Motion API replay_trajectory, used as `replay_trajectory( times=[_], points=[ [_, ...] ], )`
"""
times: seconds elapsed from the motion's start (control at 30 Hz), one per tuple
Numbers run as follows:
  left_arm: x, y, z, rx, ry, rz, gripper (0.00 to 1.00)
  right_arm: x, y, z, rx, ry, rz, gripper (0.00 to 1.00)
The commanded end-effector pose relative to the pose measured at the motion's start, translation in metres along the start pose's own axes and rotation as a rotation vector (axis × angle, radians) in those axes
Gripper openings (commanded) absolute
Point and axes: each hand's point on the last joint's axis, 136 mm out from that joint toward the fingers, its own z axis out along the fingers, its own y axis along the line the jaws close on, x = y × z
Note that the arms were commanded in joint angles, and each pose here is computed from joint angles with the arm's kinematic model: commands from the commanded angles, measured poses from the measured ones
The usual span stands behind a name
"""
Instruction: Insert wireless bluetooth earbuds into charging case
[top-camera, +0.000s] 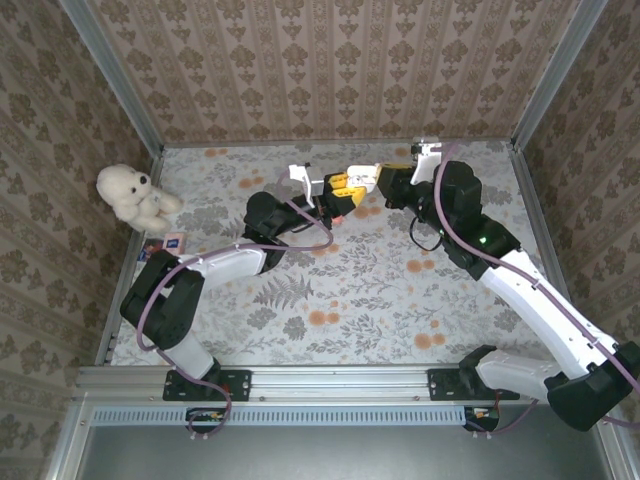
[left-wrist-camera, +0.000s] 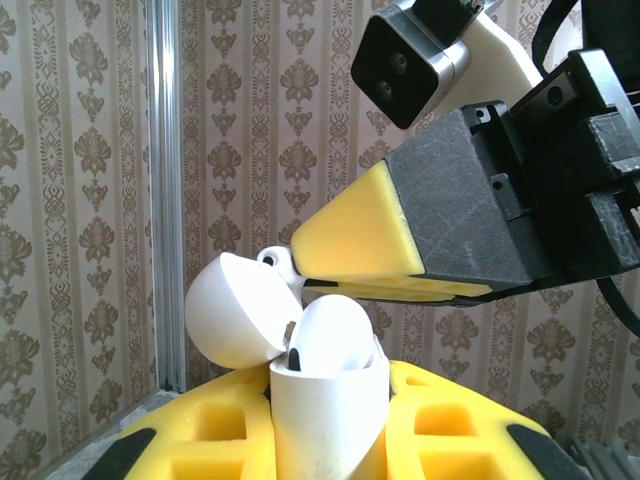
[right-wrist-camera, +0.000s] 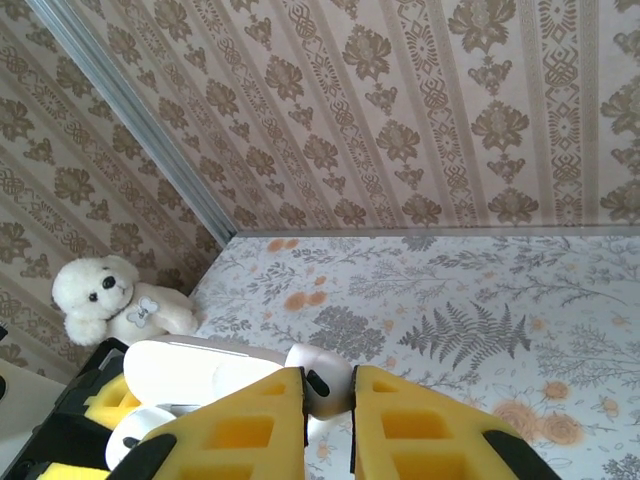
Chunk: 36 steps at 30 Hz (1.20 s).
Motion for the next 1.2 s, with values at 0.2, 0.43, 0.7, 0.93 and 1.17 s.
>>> replay_trajectory(
  times=[0.2,0.43,0.7,0.93,1.17],
  points=[
    [-0.006,0.0,0.005,0.012,-0.019,0.024,0.0,-0.016,0.015,-0.016,-0.04,-0.046,-0.019,0.15],
    [-0.003,0.002,0.004,0.008,-0.014,0.021,0.0,-0.015,0.015,-0.016,-0.042,-0.038,-0.017,0.14],
    [0.001,0.005,0.002,-0.011,-0.01,0.021,0.0,0.005,-0.014,-0.012,0.085,-0.014,0.043,0.14],
    [0.02,0.016,-0.018,-0.084,0.024,0.004,0.0,0.095,-0.095,-0.012,0.404,0.105,0.222,0.33],
    [0.028,0.008,-0.035,-0.099,0.056,0.001,0.0,0.174,-0.174,-0.065,0.755,0.206,0.411,0.63]
  ],
)
